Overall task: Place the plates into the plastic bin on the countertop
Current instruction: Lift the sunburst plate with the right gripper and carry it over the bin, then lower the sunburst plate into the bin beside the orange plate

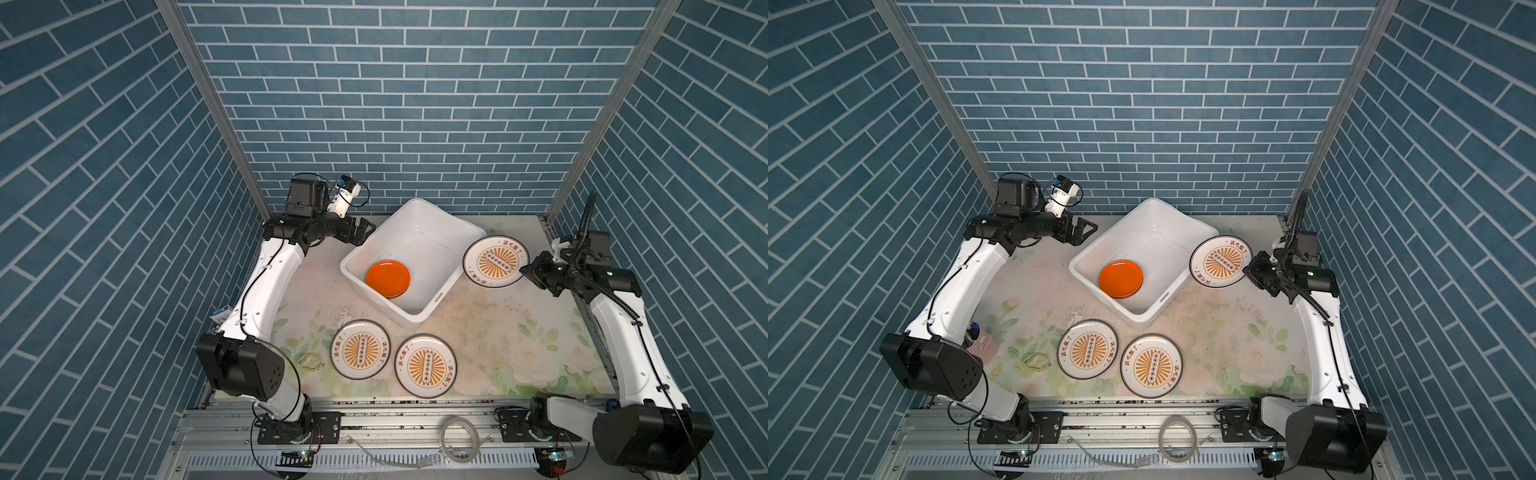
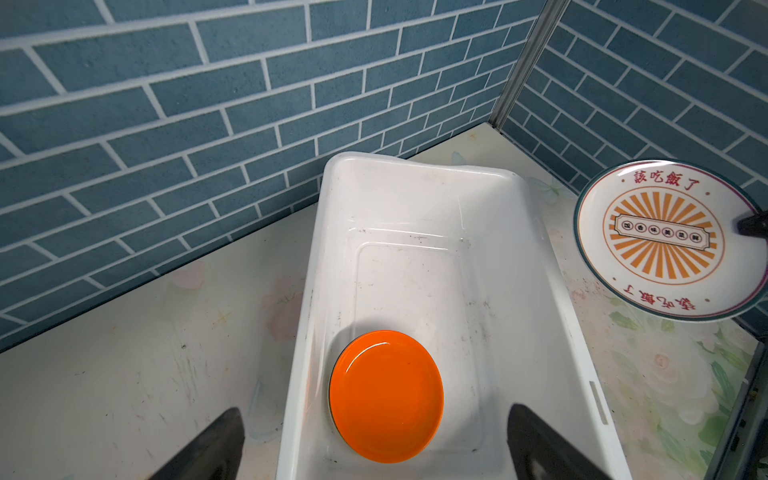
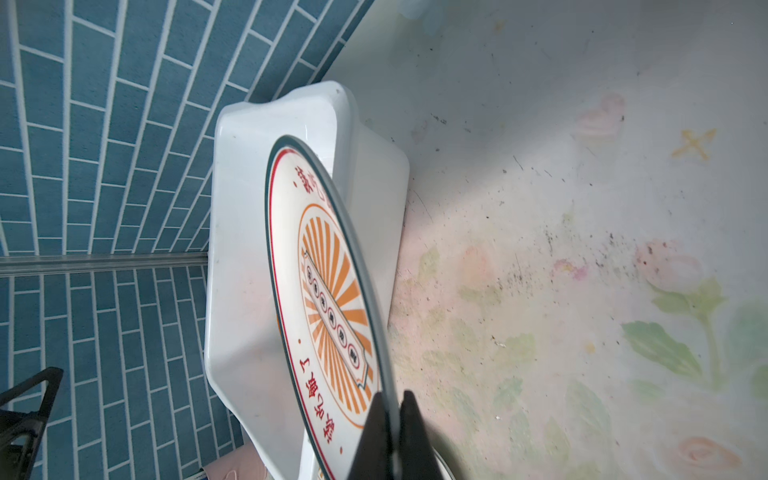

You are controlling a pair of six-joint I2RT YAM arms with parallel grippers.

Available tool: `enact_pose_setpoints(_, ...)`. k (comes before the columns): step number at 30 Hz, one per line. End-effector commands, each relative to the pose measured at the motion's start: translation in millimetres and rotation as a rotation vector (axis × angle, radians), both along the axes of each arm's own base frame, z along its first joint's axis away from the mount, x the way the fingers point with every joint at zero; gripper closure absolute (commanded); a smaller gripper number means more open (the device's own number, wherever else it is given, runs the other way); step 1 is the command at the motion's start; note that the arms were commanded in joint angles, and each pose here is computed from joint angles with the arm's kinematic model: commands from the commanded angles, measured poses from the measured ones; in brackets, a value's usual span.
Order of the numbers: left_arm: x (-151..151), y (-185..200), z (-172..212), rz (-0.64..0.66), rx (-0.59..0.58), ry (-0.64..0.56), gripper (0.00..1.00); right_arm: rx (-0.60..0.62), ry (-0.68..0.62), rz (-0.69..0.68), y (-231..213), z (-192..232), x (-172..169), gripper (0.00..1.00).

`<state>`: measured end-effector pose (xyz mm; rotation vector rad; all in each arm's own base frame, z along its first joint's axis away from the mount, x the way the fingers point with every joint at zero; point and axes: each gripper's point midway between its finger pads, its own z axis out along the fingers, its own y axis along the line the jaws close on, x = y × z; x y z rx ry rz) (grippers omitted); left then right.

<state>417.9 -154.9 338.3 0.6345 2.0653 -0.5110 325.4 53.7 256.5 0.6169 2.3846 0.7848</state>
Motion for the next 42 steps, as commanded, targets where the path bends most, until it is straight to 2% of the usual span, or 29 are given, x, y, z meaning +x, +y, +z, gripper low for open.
enact_pose_setpoints(1,-5,5,13,0.009,0.013,-0.041,0.00,0.004,-0.133,0.066,9,33,25,1.00)
enact_pose_setpoints(12,-7,3,19,0.009,-0.015,-0.045,0.00,0.037,-0.193,0.169,56,43,95,1.00)
enact_pose_setpoints(22,-10,2,27,0.008,-0.038,-0.060,0.01,0.086,-0.174,0.271,129,10,149,1.00)
enact_pose_setpoints(35,-10,-2,31,-0.001,-0.067,-0.060,0.00,0.038,-0.110,0.249,157,-44,179,1.00)
enact_pose_setpoints(42,-11,-3,31,-0.005,-0.075,-0.056,0.00,0.053,-0.097,0.237,175,-60,190,1.00)
